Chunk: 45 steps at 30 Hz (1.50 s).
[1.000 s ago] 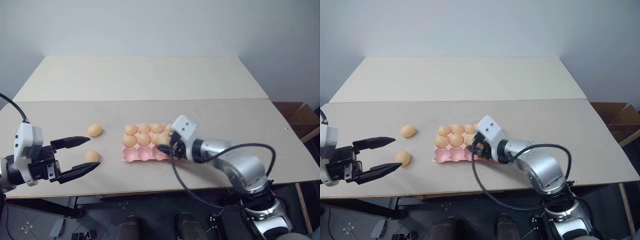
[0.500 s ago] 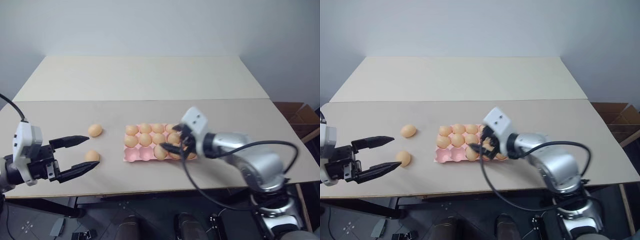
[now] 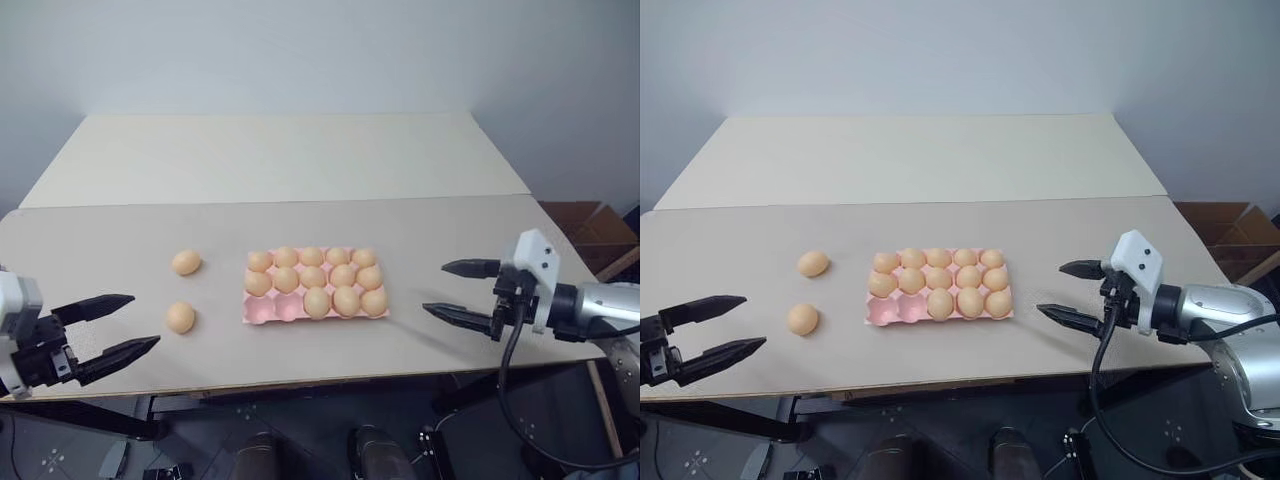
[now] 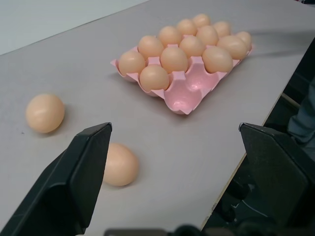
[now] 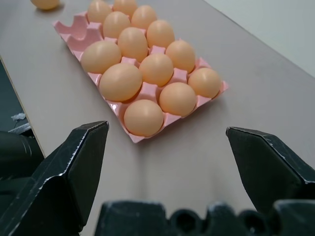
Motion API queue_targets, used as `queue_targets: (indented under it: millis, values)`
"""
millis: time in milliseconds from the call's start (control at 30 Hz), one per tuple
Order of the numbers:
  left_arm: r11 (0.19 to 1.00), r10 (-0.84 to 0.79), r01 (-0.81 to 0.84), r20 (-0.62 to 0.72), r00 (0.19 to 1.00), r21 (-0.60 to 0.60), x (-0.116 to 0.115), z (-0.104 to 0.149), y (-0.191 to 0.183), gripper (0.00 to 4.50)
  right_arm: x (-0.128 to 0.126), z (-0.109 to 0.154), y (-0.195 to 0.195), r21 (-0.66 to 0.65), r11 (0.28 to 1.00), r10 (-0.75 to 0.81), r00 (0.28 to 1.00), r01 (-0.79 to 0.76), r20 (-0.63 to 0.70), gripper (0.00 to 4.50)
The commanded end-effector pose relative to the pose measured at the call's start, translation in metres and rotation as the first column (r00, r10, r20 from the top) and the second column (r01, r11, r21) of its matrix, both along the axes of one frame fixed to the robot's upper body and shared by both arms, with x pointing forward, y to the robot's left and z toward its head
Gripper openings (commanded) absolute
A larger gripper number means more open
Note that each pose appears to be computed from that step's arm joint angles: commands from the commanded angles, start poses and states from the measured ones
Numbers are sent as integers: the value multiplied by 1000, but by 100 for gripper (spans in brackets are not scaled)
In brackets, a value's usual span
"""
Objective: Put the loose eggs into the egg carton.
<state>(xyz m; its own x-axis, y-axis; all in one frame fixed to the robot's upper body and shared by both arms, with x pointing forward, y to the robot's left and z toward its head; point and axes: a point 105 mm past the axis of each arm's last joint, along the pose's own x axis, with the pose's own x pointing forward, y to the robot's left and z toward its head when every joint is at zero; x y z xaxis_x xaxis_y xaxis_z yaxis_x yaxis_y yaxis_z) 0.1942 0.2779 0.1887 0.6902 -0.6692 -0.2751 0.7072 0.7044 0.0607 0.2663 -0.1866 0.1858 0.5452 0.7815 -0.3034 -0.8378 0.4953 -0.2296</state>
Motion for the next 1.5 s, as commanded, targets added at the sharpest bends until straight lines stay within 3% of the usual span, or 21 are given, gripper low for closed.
queue_targets:
  millis: [33,200,367,567,767,967,1067,1267,1333,1500]
  values:
    - [997,71,-72,13,997,15,-1,7,8,450,-2,19,3,-7,999,49,994,-48,98,446]
    - [969,246,-246,-152,957,22,-8,-17,28,450,-13,19,10,-26,990,142,983,-140,112,446]
    - [960,281,-278,-205,938,42,-11,-33,26,450,-18,15,22,-27,978,210,971,-208,119,446]
    - [948,317,-317,-213,924,37,23,-53,9,450,-14,16,34,-29,968,251,958,-249,141,446]
    - [888,459,-445,-261,849,112,55,-90,-2,450,-17,20,41,-33,953,304,940,-302,158,446]
    - [871,490,-482,-267,830,98,77,-98,-8,450,-21,24,43,-30,944,328,930,-327,167,446]
    - [876,480,-473,-268,835,95,79,-96,-11,394,-22,25,44,-29,944,329,929,-329,169,450]
    - [904,426,-421,-210,880,69,74,-80,-16,201,-24,26,44,-19,949,314,933,-316,177,450]
    - [926,378,-372,-163,911,64,73,-71,-20,201,-25,25,44,-19,950,311,934,-313,177,450]
    - [998,58,-58,1,998,25,64,-34,-59,201,-24,26,45,-9,952,303,935,-307,186,450]
